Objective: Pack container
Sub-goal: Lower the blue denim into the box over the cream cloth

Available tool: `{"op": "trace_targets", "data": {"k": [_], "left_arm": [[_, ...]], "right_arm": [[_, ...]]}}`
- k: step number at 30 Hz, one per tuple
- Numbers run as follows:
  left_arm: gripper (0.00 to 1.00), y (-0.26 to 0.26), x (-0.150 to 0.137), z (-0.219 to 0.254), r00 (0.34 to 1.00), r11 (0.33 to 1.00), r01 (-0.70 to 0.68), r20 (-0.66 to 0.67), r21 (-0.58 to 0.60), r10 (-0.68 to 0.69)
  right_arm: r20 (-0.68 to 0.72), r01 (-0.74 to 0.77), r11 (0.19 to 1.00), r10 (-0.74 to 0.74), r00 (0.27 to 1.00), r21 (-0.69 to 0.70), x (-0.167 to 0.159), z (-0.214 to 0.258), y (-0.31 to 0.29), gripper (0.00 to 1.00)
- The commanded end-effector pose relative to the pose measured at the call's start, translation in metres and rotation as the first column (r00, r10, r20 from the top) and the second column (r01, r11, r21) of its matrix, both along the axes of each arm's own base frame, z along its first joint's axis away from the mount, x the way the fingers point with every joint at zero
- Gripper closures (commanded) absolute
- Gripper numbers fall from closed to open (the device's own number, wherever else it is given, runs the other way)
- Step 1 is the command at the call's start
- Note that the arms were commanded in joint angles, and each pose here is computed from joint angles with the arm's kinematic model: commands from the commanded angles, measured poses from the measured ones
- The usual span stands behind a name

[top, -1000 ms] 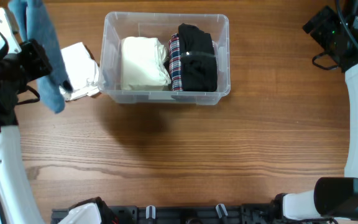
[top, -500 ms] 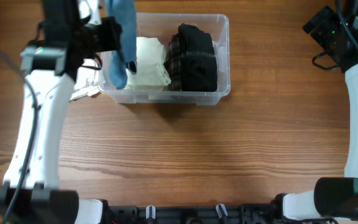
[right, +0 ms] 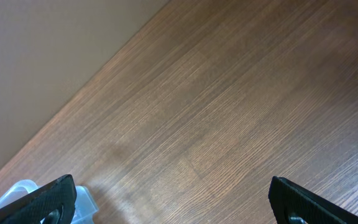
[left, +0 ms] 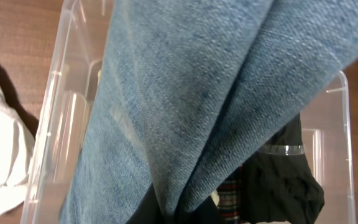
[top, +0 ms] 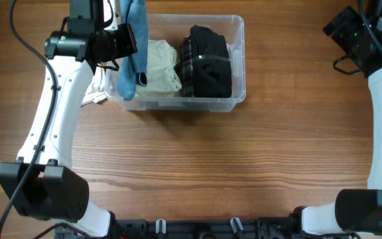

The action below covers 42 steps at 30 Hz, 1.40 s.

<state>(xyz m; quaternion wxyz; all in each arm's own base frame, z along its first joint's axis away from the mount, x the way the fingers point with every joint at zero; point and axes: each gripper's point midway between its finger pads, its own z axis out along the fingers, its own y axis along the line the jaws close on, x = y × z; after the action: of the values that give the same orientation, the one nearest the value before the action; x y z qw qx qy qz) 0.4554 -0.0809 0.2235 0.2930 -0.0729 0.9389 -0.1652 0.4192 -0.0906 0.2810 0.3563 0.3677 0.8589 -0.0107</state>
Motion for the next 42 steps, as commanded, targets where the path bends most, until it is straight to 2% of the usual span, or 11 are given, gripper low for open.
{"op": "trace_targets", "data": {"k": [1,3,9,17,21,26,40,42], "left_arm": [[0.96,0.006,-0.001,0.003,0.994,0.994,-0.104,-0.038,-0.038,0.102],[0.96,0.006,-0.003,0.006,0.990,0.990,-0.131,-0.054,-0.054,0.128],[0.96,0.005,0.009,0.051,0.990,0.989,-0.126,0.050,-0.080,0.130],[0.96,0.008,-0.003,0.083,0.988,0.984,-0.145,0.038,-0.108,0.149],[0.96,0.007,-0.021,0.067,0.989,0.984,-0.137,-0.068,-0.113,0.130],[0.96,0.022,-0.031,0.056,0.977,0.979,-0.177,-0.135,-0.098,0.163],[0.96,0.008,-0.014,-0.006,0.955,0.989,-0.135,-0.275,-0.061,0.114],[0.64,0.008,-0.011,-0.005,0.958,0.989,-0.135,-0.265,-0.064,0.114]], "right_arm": [[-0.007,-0.003,1.000,0.003,1.000,0.013,0.003,-0.005,0.002,0.00],[-0.007,-0.003,1.000,0.003,1.000,0.013,0.003,-0.005,0.002,0.00],[-0.007,-0.002,1.000,0.003,1.000,0.012,0.003,-0.005,0.002,0.00],[-0.007,-0.003,1.000,0.003,1.000,0.013,0.003,-0.005,0.002,0.00],[-0.007,-0.002,1.000,0.003,1.000,0.013,0.003,-0.005,0.002,0.00],[-0.007,-0.003,1.000,0.003,1.000,0.013,0.003,-0.005,0.002,0.00],[-0.007,-0.003,1.000,0.003,1.000,0.013,0.003,-0.005,0.002,0.00],[-0.007,-0.003,1.000,0.003,1.000,0.013,0.003,-0.005,0.002,0.00]]}}
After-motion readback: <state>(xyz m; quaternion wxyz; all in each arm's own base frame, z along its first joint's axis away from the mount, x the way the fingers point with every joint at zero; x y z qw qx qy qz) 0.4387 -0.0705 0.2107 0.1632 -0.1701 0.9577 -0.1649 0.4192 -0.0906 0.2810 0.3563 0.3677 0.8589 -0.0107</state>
